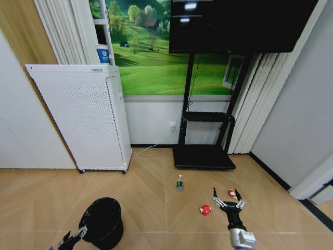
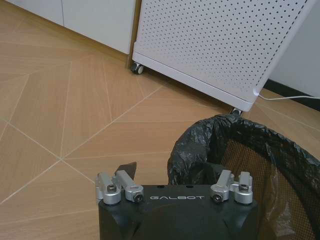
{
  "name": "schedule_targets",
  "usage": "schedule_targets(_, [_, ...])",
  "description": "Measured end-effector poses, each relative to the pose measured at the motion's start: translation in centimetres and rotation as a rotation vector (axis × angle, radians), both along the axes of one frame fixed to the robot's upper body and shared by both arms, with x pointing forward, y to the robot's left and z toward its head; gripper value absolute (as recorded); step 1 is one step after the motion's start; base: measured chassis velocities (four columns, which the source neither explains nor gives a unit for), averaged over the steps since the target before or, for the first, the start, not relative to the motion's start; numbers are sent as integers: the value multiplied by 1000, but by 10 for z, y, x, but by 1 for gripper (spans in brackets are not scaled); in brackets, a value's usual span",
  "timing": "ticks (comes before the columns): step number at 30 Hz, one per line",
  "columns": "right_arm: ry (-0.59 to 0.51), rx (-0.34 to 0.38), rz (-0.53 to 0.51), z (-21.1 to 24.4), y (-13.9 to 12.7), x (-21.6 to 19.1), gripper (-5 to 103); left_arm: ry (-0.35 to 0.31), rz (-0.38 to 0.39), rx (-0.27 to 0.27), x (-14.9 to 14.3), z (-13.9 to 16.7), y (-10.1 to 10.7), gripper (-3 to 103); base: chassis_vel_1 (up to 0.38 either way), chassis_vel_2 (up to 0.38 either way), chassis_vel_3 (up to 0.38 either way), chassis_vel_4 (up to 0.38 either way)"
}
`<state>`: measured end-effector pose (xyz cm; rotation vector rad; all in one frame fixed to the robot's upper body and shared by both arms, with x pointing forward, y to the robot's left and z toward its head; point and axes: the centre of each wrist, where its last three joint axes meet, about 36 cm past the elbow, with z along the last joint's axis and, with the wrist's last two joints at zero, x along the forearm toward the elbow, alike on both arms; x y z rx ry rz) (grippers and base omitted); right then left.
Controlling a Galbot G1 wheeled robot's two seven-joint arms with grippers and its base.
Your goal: Pick up the trash bin and place the garbage on the floor into it.
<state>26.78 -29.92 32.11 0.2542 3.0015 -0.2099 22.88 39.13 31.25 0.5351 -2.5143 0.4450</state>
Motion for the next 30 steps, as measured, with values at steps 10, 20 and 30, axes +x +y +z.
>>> schedule_targets(10, [1, 7, 7, 1, 3, 0, 100, 57, -9, -20, 18, -23, 1, 41, 0, 0, 0, 0])
schedule_targets(20, [-1, 13, 1, 1, 2, -2, 100, 50, -24, -26, 20, -29, -6, 9, 0, 0, 0, 0])
schedule_targets(30, [-14, 14, -4, 3, -2, 2, 100, -1, -54, 1, 18, -29, -1, 6, 0, 0, 0, 0])
